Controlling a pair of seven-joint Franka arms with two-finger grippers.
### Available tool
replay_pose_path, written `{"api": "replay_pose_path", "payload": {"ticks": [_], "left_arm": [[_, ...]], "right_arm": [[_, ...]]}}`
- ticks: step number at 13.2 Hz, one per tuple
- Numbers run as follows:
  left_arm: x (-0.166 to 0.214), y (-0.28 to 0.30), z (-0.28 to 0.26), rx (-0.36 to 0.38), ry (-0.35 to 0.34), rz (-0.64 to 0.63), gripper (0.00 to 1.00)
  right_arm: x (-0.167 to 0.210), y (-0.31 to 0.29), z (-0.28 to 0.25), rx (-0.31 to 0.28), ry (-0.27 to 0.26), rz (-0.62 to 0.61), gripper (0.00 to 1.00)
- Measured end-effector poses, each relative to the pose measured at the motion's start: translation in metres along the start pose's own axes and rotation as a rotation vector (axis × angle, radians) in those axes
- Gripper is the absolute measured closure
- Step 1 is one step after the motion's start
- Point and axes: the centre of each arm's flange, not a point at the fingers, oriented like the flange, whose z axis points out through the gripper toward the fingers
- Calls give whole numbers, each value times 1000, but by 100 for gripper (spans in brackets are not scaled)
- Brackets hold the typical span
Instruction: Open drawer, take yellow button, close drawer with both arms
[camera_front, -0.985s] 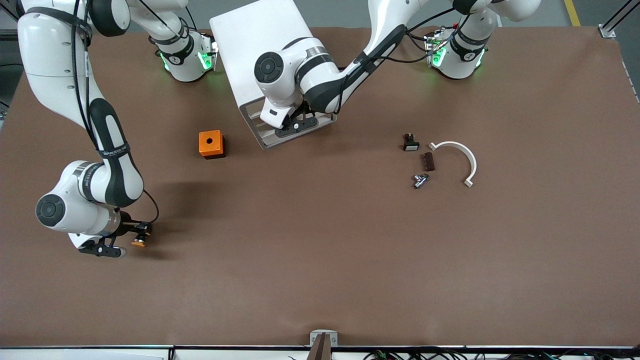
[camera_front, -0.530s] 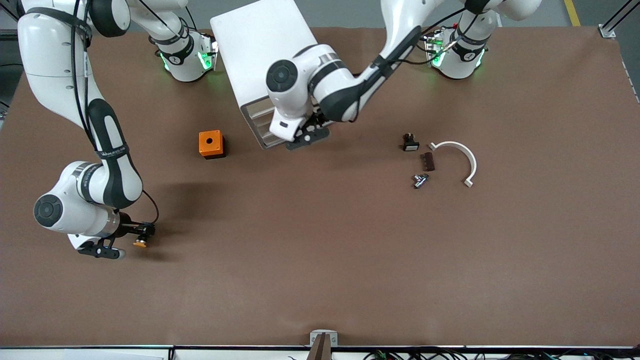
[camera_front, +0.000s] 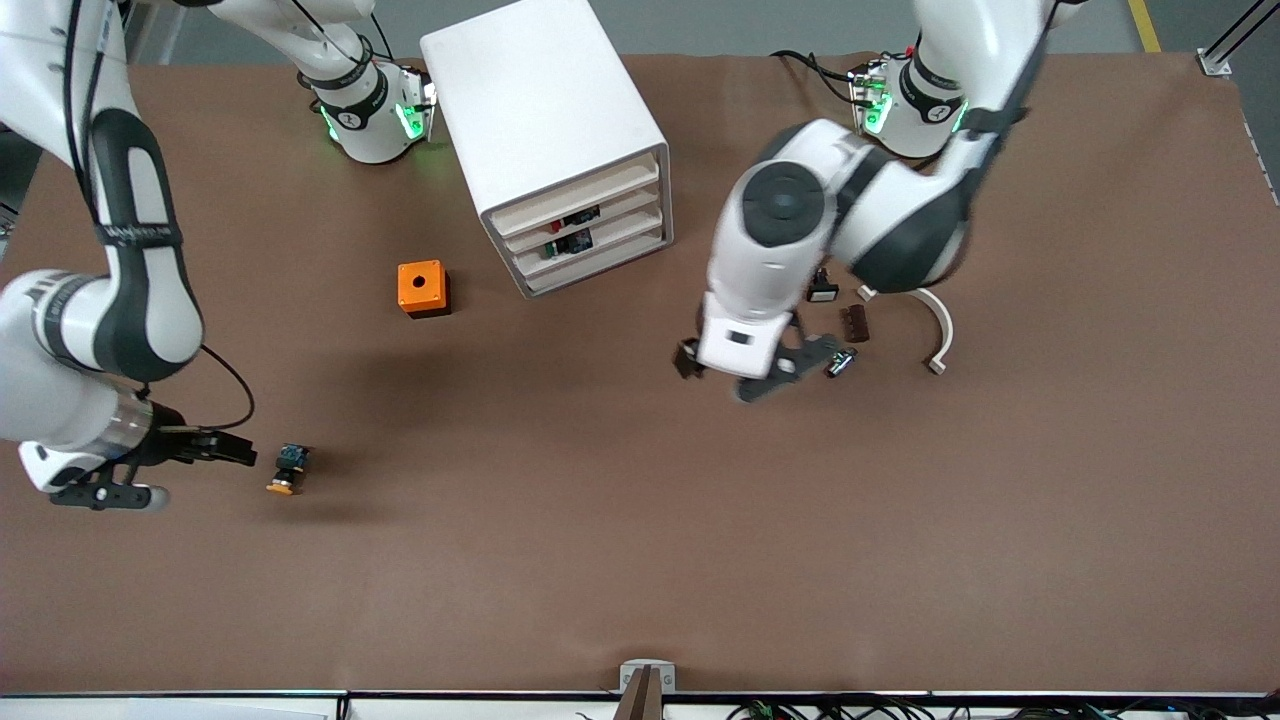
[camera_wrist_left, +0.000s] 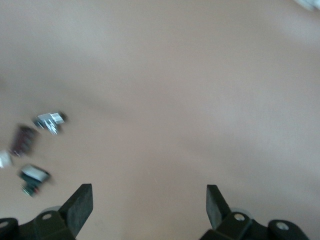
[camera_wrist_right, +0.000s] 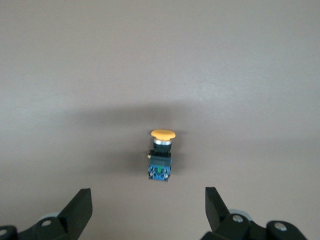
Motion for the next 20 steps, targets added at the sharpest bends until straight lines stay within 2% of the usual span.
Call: {"api": "replay_pose_path", "payload": {"ticks": [4, 8, 10, 13, 15, 17, 20], "left_arm": [[85, -81, -58, 7, 33, 70, 0], [130, -157, -118, 18, 70, 164, 0], [129, -178, -140, 36, 71, 228, 0], [125, -218, -180, 76, 79, 389, 0], [124, -256, -203, 96, 78, 483, 0], [113, -281, -214, 79, 64, 515, 0], [94, -301, -215, 82, 50, 525, 0]], "right_arm": [[-19, -1, -87, -29, 32, -23, 0], [-51, -6, -161, -28, 36, 22, 0], [-67, -9, -194, -18, 51, 52, 0], [-89, -11, -227, -5, 51, 104, 0], [-100, -11, -240, -18, 45, 108, 0], [-109, -9, -251, -44, 43, 124, 0], [-121, -13, -264, -47, 32, 149, 0]]}}
